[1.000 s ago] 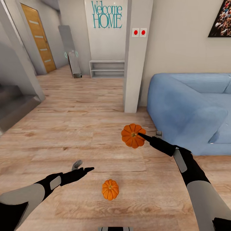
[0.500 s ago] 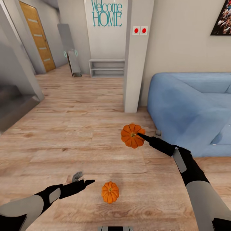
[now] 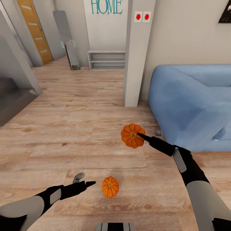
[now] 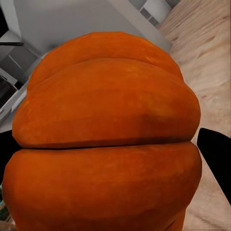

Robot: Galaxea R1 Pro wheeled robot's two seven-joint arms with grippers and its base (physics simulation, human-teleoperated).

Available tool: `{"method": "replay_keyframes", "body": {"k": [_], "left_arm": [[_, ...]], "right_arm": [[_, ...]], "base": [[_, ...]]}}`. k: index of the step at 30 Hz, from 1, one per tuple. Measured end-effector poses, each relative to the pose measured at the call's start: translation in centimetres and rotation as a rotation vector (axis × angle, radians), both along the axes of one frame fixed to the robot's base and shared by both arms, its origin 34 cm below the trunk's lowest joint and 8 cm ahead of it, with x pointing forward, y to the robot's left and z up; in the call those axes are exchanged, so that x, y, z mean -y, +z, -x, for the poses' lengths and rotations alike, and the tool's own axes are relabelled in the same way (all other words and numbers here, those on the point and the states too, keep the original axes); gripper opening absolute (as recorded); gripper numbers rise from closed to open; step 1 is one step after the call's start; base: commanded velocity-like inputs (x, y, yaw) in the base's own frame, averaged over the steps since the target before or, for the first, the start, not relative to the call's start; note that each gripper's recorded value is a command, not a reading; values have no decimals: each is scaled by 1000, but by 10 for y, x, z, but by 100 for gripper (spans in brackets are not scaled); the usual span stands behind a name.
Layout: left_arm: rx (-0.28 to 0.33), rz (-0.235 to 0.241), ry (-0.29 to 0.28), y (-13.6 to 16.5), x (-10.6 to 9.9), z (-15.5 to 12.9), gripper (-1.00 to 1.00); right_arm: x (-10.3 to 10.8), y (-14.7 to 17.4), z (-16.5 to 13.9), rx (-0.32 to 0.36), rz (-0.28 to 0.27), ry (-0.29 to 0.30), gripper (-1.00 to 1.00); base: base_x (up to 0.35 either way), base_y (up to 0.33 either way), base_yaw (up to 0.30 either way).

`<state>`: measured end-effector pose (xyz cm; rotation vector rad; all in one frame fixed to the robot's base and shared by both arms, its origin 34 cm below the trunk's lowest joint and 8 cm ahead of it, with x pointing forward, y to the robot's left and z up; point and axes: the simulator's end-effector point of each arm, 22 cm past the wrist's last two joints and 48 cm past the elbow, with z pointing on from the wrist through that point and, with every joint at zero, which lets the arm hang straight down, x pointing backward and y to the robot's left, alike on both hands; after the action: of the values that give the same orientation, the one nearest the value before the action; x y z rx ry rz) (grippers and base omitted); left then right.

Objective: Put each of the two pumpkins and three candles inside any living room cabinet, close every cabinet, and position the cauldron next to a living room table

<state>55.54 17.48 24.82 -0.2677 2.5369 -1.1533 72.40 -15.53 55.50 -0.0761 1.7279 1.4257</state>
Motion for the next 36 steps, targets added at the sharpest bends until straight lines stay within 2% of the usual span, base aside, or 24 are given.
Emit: {"method": "replay_keyframes", "body": {"k": [9, 22, 27, 34, 35, 36], "left_arm": [[-32, 4, -5, -17, 5, 8, 100], [-81, -10, -12, -44, 0, 23, 100], [-101, -10, -13, -53, 0, 29, 100], [-129, -9, -13, -67, 0, 38, 100], [-125, 16, -17, -64, 3, 38, 100], [-126, 24, -18, -64, 4, 39, 100]], "right_arm": [[0, -26, -1, -40, -1, 0, -100], [-1, -64, -2, -96, 5, -4, -100], [-3, -95, -6, -149, 80, -32, -100], [-1, -121, -11, -160, 133, -64, -100], [-1, -132, -13, -174, 172, -76, -100], [-2, -135, -12, -179, 175, -74, -100]], "base": [[0, 0, 0], [0, 0, 0], [0, 0, 0], [0, 0, 0], [0, 0, 0], [0, 0, 0]]}}
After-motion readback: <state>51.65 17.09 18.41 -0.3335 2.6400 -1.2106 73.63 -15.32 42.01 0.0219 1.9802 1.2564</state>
